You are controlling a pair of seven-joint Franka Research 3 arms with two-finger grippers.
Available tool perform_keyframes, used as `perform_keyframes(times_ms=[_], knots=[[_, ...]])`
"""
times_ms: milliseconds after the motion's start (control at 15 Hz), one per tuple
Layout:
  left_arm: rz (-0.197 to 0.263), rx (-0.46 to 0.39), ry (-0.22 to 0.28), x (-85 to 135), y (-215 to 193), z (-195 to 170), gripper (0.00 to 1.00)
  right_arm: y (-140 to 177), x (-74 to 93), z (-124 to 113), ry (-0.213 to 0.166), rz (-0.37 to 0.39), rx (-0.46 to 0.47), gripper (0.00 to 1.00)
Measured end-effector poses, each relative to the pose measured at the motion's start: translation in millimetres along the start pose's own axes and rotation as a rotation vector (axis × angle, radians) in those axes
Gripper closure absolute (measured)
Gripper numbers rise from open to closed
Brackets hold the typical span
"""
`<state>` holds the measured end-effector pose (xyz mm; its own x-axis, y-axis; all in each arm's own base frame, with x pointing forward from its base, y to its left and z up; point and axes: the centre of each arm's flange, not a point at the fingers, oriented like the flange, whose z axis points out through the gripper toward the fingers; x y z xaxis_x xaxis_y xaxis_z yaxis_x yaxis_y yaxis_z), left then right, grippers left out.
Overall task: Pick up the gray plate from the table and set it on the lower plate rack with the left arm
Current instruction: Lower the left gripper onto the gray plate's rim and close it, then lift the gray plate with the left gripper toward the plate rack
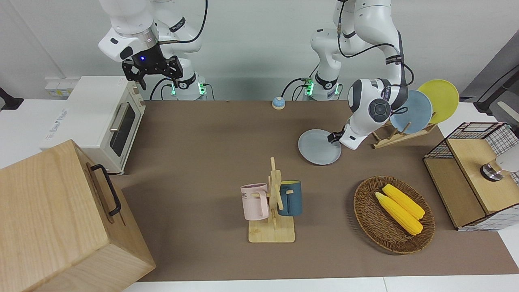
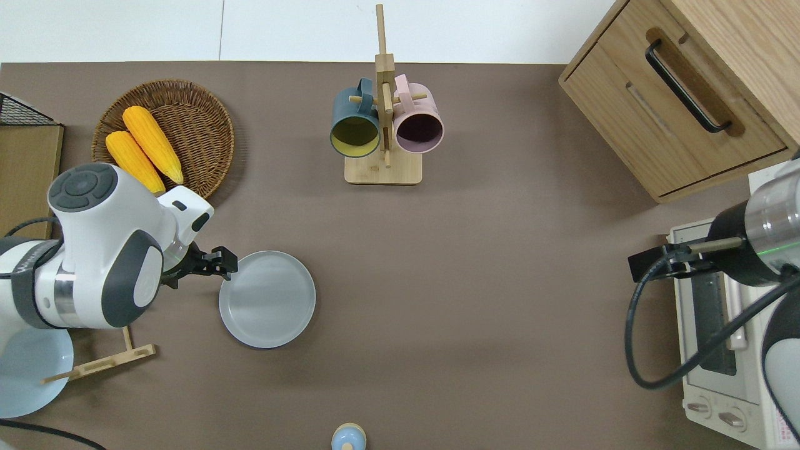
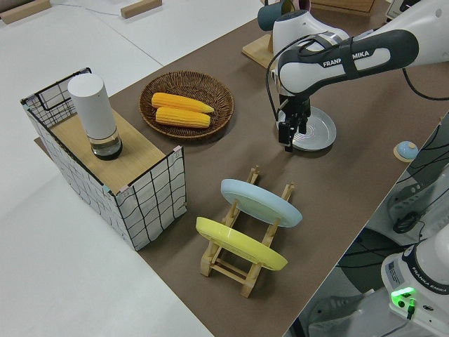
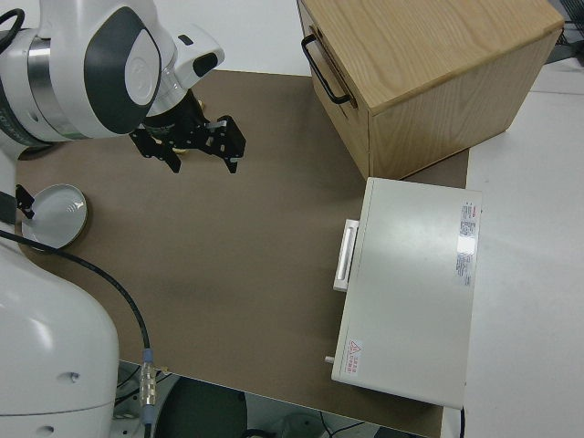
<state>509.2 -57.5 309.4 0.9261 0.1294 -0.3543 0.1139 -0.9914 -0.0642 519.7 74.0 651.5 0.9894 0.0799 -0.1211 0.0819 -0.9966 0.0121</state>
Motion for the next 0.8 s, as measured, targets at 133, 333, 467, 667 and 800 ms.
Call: perform_keyframes(times_ms=[133,333,467,667,800], knots=[[-0.004,-0.009,-0.01,0,1,4,0.01,0,0.0,0,0.0,0.0,0.0,0.01],[-0.012,-0.017,-0.029,0,2,13,0.11,0,0.0,0,0.0,0.0,0.0,0.01],[-0.016,-0.019,-0.028,1,2,15,0.15,0,0.0,0,0.0,0.0,0.0,0.01],[-0.021,-0.023,-0.005,6,3,18,0.37,0,0.0,0,0.0,0.0,0.0,0.01],[-0.027,-0.023,-0.004,6,3,19,0.47,0,0.0,0,0.0,0.0,0.0,0.01]])
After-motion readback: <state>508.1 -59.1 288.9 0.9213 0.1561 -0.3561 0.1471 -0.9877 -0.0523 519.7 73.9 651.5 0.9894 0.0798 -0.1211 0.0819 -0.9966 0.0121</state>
